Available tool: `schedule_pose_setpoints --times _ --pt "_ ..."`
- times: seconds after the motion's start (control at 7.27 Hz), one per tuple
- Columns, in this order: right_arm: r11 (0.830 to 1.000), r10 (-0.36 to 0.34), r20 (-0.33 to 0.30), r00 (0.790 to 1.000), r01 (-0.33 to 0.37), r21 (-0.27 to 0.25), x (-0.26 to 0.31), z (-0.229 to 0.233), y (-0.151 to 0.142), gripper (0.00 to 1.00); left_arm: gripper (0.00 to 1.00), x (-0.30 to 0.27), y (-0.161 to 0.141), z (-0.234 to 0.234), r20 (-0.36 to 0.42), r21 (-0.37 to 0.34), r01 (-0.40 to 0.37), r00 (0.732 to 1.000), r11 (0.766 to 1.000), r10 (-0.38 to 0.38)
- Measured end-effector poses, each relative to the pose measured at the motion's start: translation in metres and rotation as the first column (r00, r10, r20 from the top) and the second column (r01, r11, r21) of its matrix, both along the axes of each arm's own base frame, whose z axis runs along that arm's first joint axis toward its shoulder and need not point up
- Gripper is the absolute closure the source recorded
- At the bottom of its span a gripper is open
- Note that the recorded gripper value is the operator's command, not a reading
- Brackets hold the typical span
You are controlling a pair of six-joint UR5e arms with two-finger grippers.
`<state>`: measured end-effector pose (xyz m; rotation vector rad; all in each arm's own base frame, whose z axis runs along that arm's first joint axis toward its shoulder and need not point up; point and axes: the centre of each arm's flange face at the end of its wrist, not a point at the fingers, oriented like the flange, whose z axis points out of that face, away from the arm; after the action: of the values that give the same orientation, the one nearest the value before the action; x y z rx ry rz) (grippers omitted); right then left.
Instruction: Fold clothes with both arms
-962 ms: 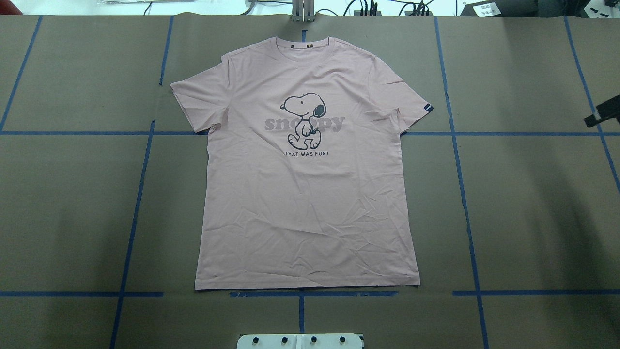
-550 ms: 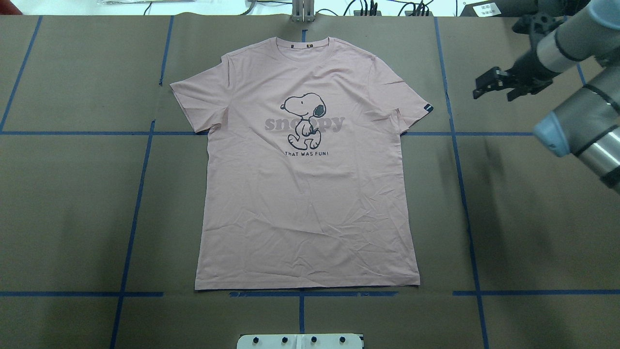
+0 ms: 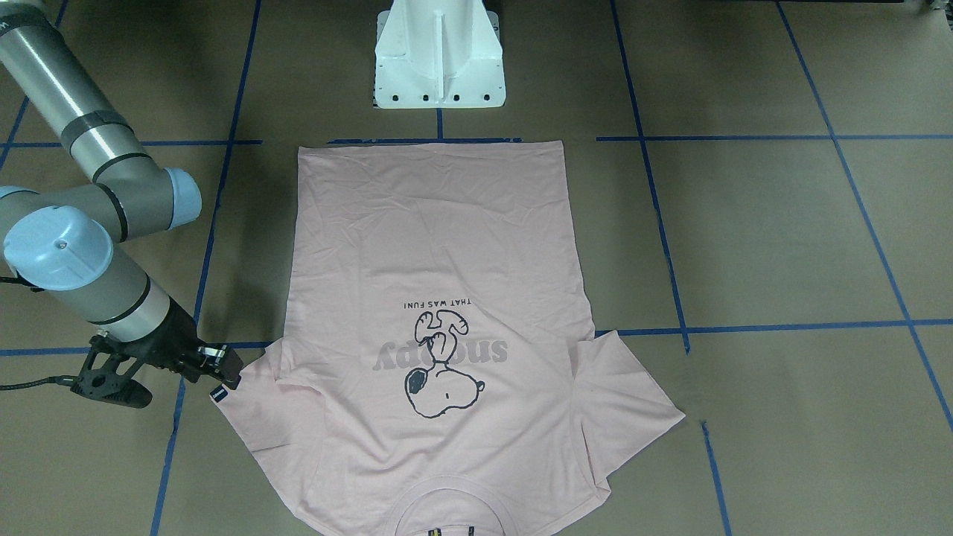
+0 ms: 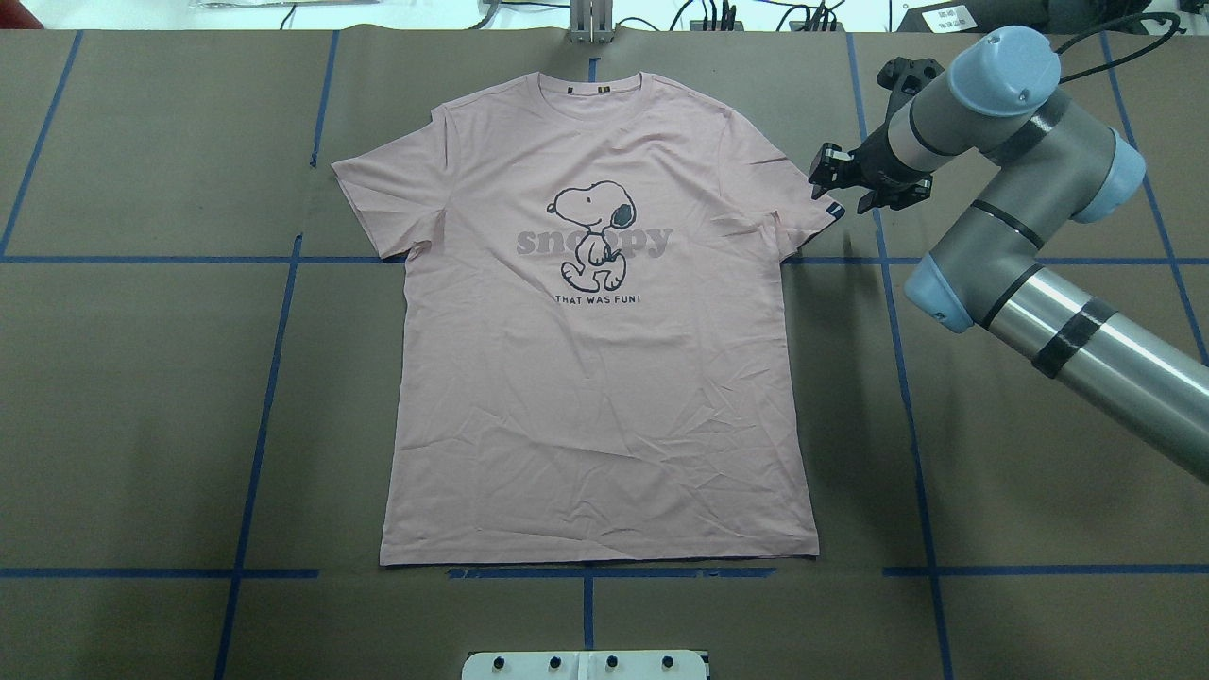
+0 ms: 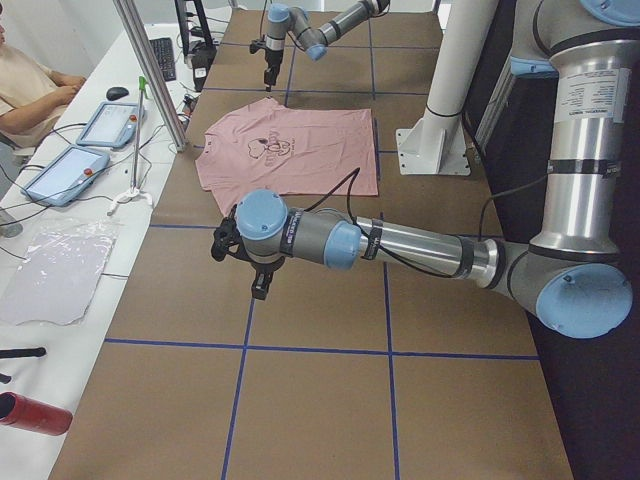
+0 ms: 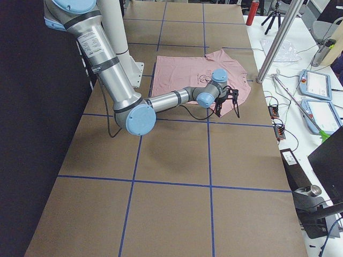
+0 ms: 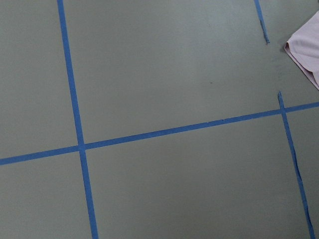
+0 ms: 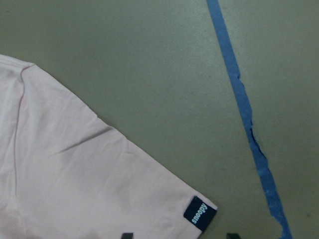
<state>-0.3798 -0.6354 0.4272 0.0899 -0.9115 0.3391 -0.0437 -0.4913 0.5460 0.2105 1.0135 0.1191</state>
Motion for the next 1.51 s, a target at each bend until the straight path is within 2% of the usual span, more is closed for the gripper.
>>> schedule_pose_setpoints --times 0.55,0.69,0.83,1.1,1.24,1.38,1.51 --pt "0.999 0.046 -0.051 0.998 -0.046 -0.006 -0.015 0.011 -0.009 0.34 0.00 0.002 0.012 0.003 -0.036 -0.007 -0.009 0.999 1.000 0.009" --pt "0.999 0.042 -0.055 0.998 -0.042 -0.006 -0.019 0.014 -0.007 0.38 0.00 0.002 0.013 0.003 -0.037 -0.004 -0.010 0.999 1.000 0.009" --pt "0.999 0.037 -0.059 0.998 -0.037 -0.006 -0.022 0.016 -0.004 0.48 0.00 0.002 0.013 0.003 -0.038 -0.003 -0.010 0.999 1.000 0.009" --pt "0.999 0.038 -0.068 0.997 -0.038 -0.005 -0.023 0.020 -0.003 0.75 0.00 0.002 0.013 0.003 -0.038 0.000 -0.010 0.999 1.000 0.010" --pt "0.999 0.039 -0.071 0.997 -0.040 -0.006 -0.023 0.022 -0.002 0.94 0.00 0.002 0.013 0.003 -0.038 0.002 -0.010 0.999 1.000 0.010" --pt "0.999 0.040 -0.073 0.997 -0.041 -0.005 -0.023 0.022 -0.002 1.00 0.00 0.002 0.013 0.003 -0.038 0.003 -0.010 0.999 1.000 0.010" --pt "0.999 0.041 -0.073 0.996 -0.041 -0.005 -0.022 0.022 -0.002 1.00 0.00 0.002 0.013 0.003 -0.038 0.003 -0.010 0.999 1.000 0.010"
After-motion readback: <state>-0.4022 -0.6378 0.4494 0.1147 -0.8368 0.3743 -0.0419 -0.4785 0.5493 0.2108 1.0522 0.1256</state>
